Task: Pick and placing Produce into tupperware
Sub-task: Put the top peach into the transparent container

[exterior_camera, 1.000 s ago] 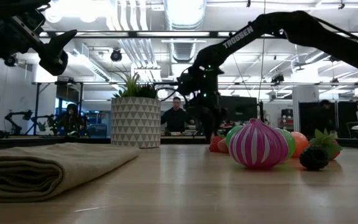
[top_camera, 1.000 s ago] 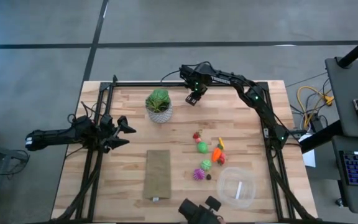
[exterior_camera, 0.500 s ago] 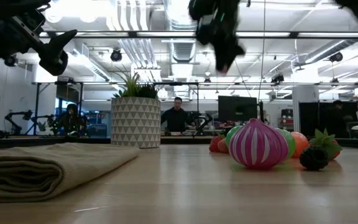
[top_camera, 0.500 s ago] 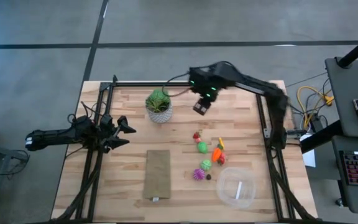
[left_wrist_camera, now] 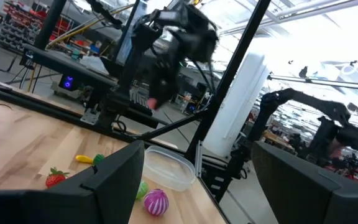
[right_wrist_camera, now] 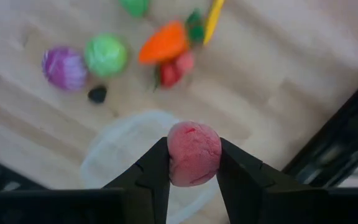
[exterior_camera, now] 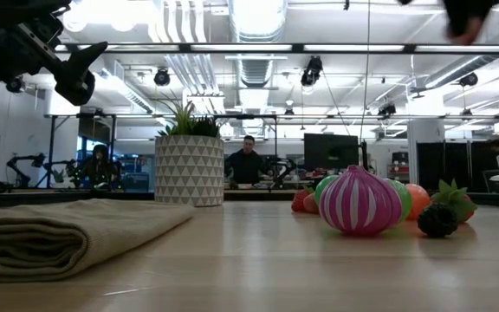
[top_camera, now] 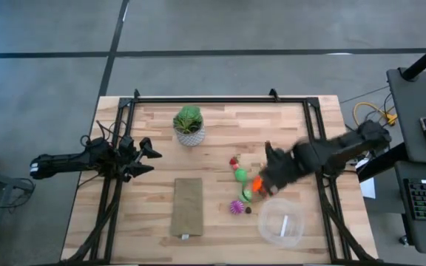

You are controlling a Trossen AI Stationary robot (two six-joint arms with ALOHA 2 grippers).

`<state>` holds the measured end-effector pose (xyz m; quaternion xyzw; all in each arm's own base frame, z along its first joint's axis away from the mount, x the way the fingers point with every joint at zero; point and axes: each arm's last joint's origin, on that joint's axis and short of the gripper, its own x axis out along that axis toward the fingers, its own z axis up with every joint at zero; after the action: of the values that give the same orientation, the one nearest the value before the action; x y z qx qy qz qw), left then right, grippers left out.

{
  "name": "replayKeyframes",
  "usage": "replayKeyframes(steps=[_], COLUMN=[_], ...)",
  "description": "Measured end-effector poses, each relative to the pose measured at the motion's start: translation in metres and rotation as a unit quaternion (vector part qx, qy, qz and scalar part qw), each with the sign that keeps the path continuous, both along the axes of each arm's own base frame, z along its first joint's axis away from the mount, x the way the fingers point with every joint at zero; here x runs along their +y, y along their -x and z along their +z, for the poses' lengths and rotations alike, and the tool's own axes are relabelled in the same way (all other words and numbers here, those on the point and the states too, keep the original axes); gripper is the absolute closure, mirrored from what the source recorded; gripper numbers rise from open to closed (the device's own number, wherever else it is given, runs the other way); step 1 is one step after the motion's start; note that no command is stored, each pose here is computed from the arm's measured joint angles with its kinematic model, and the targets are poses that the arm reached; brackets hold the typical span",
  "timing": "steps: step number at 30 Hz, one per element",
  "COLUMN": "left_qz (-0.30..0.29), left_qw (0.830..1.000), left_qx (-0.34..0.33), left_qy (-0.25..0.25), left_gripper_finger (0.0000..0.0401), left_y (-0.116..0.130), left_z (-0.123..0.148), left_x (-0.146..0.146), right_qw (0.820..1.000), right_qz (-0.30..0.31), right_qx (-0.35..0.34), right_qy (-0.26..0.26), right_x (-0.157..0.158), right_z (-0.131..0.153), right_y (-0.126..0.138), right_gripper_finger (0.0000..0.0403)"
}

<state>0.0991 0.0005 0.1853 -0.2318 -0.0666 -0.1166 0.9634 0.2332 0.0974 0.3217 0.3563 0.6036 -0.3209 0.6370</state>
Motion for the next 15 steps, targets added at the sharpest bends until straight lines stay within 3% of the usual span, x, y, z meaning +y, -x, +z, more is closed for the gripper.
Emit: replayKeyframes(steps=[7, 15], left_qz=[0.000, 0.000], left_qw=[1.000, 1.000], left_qx=[0.000, 0.001], left_qy=[0.000, 0.000], left_gripper_finger=[0.0118, 0.0118], left_y=[0.000, 0.000], left_z=[0.000, 0.000], left_x=[0.000, 0.000], right_qw=[0.999, 0.997], right_qz=[-0.036, -0.044], right_qx=[0.018, 0.039], right_qy=[-0.032, -0.040], right_x=[0.052, 0.067], right_z=[-0.037, -0.090], right_y=[0.010, 0.003], right_gripper_finger=[0.0296, 0.0296])
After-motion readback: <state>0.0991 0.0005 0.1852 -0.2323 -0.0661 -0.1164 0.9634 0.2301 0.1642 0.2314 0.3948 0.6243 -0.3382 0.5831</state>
